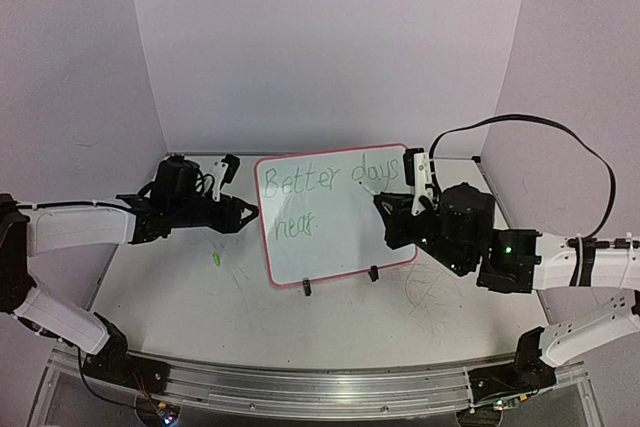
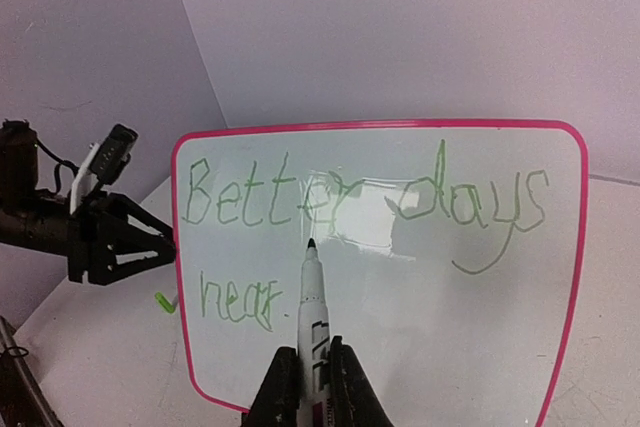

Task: Write a sentence on the whiteboard
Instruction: Pick up the pen cap from the center of the board.

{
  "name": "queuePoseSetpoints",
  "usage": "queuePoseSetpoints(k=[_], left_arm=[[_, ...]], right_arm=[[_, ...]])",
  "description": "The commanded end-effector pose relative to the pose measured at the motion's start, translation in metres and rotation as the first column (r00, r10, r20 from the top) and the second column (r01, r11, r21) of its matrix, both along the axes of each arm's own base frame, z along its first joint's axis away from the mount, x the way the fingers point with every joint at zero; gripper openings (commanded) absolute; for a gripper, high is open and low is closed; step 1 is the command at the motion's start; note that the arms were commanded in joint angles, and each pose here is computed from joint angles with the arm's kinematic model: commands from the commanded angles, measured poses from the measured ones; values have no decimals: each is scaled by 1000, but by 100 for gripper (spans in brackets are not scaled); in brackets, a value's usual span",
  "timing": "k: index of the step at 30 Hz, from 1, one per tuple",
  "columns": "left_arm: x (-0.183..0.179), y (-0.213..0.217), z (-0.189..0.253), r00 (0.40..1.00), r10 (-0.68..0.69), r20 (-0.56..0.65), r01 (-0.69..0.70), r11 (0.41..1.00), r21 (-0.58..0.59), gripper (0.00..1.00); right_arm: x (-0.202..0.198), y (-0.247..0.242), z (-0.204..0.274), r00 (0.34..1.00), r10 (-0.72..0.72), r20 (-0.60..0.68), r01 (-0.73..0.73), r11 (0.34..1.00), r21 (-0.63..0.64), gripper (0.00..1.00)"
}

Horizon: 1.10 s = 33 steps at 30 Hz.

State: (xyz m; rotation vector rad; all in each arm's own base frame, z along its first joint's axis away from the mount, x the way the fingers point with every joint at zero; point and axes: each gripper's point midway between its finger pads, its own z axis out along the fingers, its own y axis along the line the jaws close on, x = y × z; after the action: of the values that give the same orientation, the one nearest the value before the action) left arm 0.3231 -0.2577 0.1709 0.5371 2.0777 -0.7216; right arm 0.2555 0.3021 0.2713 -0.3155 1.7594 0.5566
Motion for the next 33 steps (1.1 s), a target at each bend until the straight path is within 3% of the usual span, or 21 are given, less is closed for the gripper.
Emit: queuePoseSetpoints(k=[1, 3, 9, 13, 19, 26, 33], left_arm=[[-5, 34, 19, 988, 157, -6, -157, 988, 9, 67], [-9, 54, 17, 964, 261, -45, -259, 965, 36, 72], [-20, 104, -26, 822, 534, -198, -492, 841, 225, 72], [-15, 104, -59, 774, 572, -272, -483, 811, 329, 73], [-14, 93, -103, 747, 556, -363, -401, 814, 420, 68], [-8, 92, -126, 740, 563, -368, -368, 797, 479, 43], [-4, 89, -135, 750, 552, -365, -346, 797, 494, 34]], right_arm=[[-2, -24, 21, 995, -59, 75, 60, 998, -16, 0], [-3, -28, 25, 994, -60, 93, 64, 997, -33, 0], [-7, -34, 20, 995, -42, 94, 50, 995, -84, 0], [-13, -36, 20, 996, -21, 89, 27, 998, -62, 0], [-20, -36, 16, 998, 14, 69, -12, 999, -33, 0], [-22, -33, 13, 998, 33, 54, -32, 999, -14, 0], [-20, -23, 12, 997, 53, 52, -52, 998, -21, 0]])
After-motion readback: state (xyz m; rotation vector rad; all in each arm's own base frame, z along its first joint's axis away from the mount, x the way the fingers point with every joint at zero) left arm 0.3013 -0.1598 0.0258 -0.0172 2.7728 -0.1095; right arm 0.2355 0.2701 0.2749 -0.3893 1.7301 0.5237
